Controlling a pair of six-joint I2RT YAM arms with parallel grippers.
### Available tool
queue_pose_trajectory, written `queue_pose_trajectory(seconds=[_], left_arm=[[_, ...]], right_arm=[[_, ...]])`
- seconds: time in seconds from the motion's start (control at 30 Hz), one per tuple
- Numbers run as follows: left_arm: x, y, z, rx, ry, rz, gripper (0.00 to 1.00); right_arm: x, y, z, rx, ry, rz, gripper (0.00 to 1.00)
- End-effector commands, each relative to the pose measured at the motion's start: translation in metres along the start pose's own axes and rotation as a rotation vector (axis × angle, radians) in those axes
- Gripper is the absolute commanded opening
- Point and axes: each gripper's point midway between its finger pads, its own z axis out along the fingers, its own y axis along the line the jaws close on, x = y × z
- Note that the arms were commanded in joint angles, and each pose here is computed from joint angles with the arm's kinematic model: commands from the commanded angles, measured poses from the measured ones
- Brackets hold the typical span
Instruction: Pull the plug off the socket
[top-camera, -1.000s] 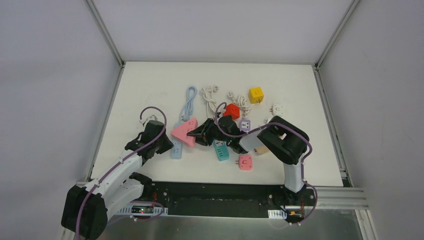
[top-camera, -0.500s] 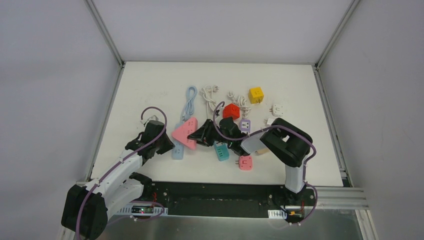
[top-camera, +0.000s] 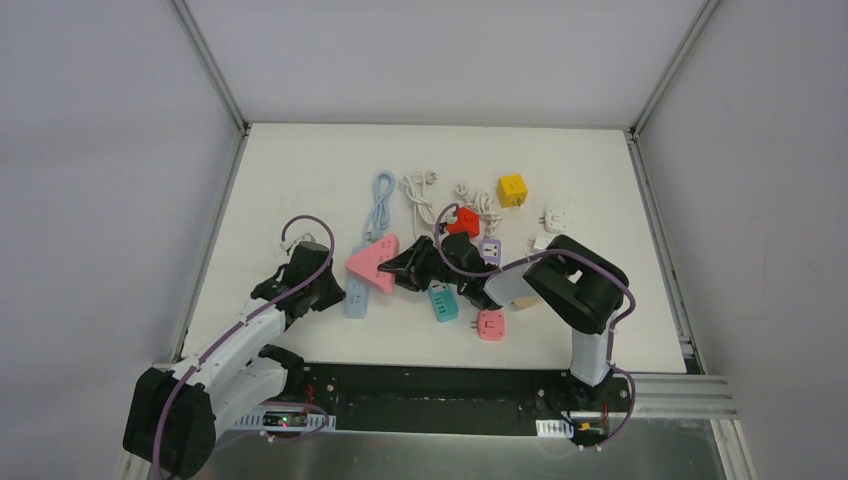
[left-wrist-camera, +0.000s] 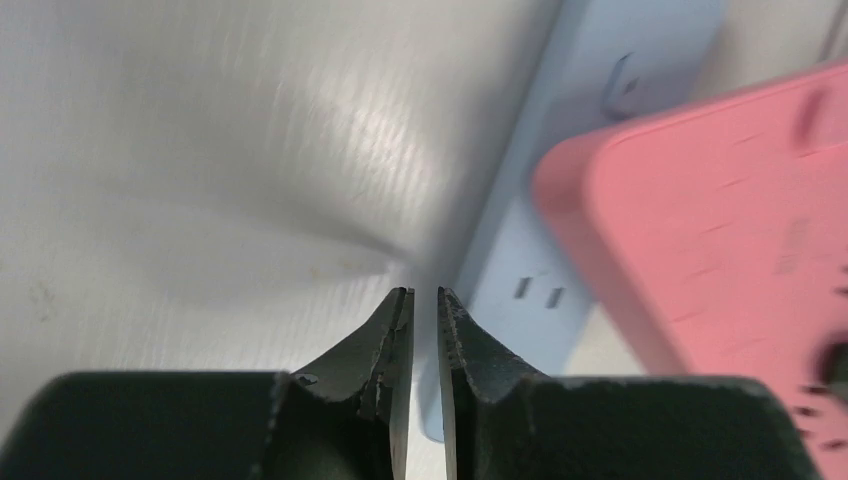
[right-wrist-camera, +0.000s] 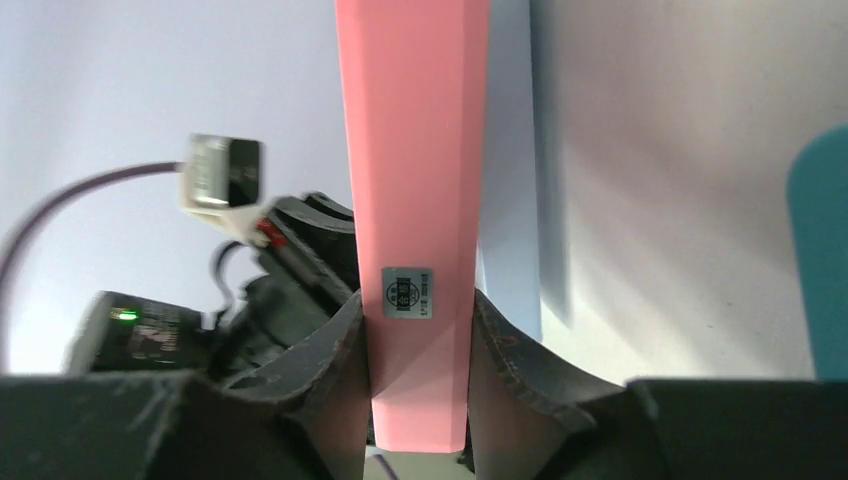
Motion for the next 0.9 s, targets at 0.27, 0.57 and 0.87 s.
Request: queue_pose_trajectory(seconds=[0.27, 0.57, 0.87], left_arm=[[0.033, 0.028, -0.004, -0.099, 0.125, 0.037, 0.16], [-0.006, 0.013, -0.031, -0.073, -0.015, 0.033, 0.24], [-0.018, -0.038, -0.04, 0.2, -0.059, 0.08, 0.6]], right_arm=[[-0.015, 0.044, -0.003, -0.06, -0.039, 0.083, 0.0], [-0.017, 0.023, -0.006, -0.019, -0.059, 0.009, 0.0], [-0.012, 0.024, -0.001, -0.025, -0.022, 0.01, 0.0]])
